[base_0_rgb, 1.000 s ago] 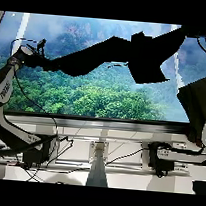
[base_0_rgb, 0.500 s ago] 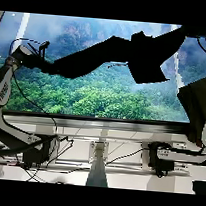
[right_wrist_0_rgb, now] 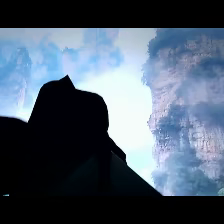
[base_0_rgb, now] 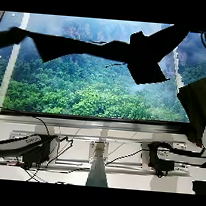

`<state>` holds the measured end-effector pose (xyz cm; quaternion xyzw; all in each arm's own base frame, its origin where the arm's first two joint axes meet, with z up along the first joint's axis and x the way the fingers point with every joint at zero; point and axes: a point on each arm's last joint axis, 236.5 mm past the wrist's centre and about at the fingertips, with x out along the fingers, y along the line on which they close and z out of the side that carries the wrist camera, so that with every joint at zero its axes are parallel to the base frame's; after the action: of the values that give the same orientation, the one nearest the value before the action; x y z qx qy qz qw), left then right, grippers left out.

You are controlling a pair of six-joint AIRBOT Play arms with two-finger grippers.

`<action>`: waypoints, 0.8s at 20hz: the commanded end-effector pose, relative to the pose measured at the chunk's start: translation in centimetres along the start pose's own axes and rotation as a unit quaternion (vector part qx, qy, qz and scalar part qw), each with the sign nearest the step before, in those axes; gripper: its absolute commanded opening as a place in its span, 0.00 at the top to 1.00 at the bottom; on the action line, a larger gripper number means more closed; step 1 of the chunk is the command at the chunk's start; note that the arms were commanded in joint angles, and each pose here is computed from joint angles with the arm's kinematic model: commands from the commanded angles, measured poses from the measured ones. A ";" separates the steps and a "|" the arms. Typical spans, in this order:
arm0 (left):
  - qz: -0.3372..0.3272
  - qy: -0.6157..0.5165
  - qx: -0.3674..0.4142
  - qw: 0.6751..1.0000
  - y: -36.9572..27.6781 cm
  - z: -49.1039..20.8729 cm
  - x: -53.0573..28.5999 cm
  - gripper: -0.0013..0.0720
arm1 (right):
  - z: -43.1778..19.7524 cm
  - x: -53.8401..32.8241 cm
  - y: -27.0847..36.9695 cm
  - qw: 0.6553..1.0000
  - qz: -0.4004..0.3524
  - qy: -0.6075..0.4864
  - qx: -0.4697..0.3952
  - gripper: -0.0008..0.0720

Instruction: Fold the clothes and pants, and hang the long-sleeved shirts on hangers.

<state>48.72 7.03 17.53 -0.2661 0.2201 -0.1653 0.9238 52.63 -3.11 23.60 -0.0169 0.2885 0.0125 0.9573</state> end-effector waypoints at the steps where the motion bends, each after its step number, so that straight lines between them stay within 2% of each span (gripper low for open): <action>1: 0.073 -0.174 -0.046 0.981 2.2 9.0 -7.5 0.97 | 4.5 -4.1 -1.7 0.996 -0.037 -0.076 -0.018 0.96; 4: 0.123 -0.242 -0.029 0.962 2.6 12.1 -12.3 0.98 | 6.3 -9.1 -4.4 0.991 -0.074 -0.107 -0.015 0.96; 6: 0.174 -0.223 0.015 0.959 3.6 11.5 -14.0 0.97 | 3.5 -10.7 -6.5 0.994 -0.091 -0.055 0.011 0.96; 8: 0.243 -0.154 0.035 0.957 6.8 8.6 -14.7 0.97 | -2.2 -11.2 -8.6 0.992 -0.105 0.034 0.059 0.96; 10: 0.334 -0.032 0.063 0.940 11.4 3.2 -15.8 0.97 | -7.9 -11.3 -9.6 0.985 -0.116 0.089 0.095 0.96; 13: 0.425 0.180 0.084 0.883 17.2 -7.5 -19.3 0.97 | -18.6 -11.8 -7.4 0.971 -0.104 0.181 0.120 0.96; 16: 0.466 0.289 0.056 0.834 20.0 -14.8 -22.5 0.97 | -28.4 -12.8 -2.3 0.954 -0.058 0.241 0.169 0.96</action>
<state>33.38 24.43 7.85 -0.0772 0.4330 0.1608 0.8836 32.46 -10.22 14.25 0.0706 0.4480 -0.1132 0.8841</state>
